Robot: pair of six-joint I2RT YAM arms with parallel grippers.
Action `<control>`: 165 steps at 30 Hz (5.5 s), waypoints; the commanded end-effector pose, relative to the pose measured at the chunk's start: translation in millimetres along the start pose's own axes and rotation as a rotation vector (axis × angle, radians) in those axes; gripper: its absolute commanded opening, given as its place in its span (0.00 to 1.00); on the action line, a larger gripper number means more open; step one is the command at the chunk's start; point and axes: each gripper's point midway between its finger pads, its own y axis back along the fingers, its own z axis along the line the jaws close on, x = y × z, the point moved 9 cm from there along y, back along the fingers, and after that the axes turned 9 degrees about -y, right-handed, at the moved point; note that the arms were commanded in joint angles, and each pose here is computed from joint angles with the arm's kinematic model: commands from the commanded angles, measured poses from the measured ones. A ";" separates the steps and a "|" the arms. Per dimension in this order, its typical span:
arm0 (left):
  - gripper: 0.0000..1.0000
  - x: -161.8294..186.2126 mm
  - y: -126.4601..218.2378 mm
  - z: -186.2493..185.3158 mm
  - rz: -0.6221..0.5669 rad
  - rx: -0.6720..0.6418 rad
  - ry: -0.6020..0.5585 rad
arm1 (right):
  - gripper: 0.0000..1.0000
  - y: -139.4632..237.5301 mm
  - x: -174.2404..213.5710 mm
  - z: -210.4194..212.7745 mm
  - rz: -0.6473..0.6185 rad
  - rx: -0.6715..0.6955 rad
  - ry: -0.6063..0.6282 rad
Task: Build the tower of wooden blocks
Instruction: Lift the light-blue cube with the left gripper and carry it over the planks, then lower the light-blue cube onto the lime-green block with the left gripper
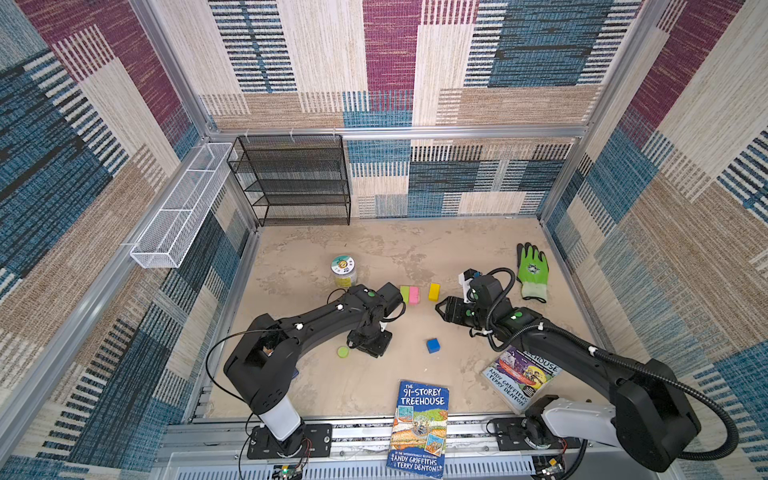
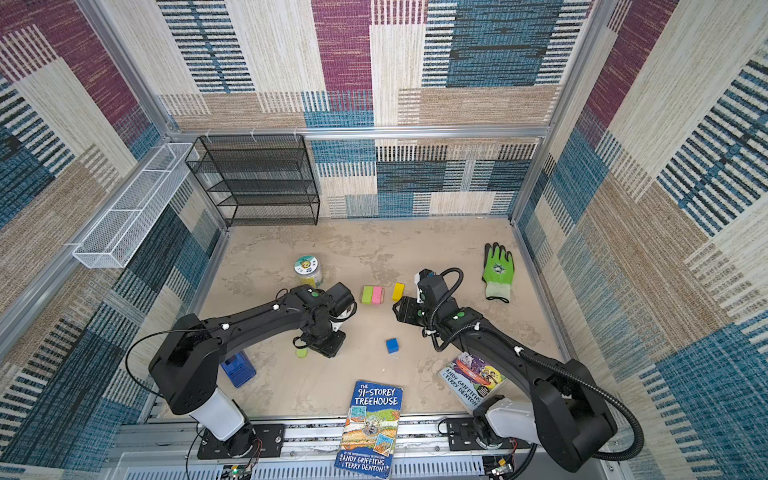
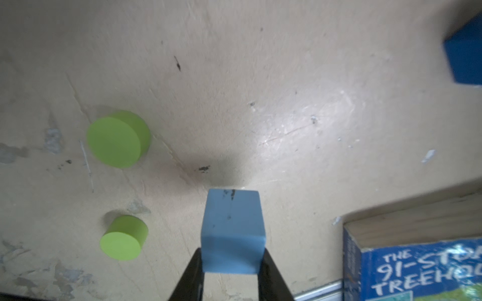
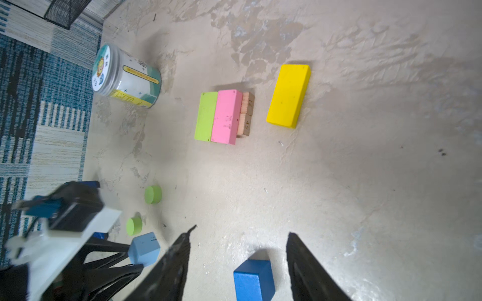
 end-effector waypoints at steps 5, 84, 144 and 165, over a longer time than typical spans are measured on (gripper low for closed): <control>0.24 -35.3 48.3 -3.9 -0.111 -0.009 0.019 | 0.60 -0.4 -3.9 3.5 -0.013 0.003 0.020; 0.27 -186.9 4.9 22.3 -0.025 -0.040 0.308 | 0.59 -11.2 1.7 -21.5 -0.037 0.113 -0.007; 0.35 -194.6 -1.0 24.4 -0.039 -0.059 0.324 | 0.60 -5.0 0.0 -25.4 -0.061 0.132 -0.017; 0.40 -198.3 -0.5 25.6 -0.050 -0.046 0.334 | 0.60 -4.3 0.1 -24.9 -0.060 0.131 -0.018</control>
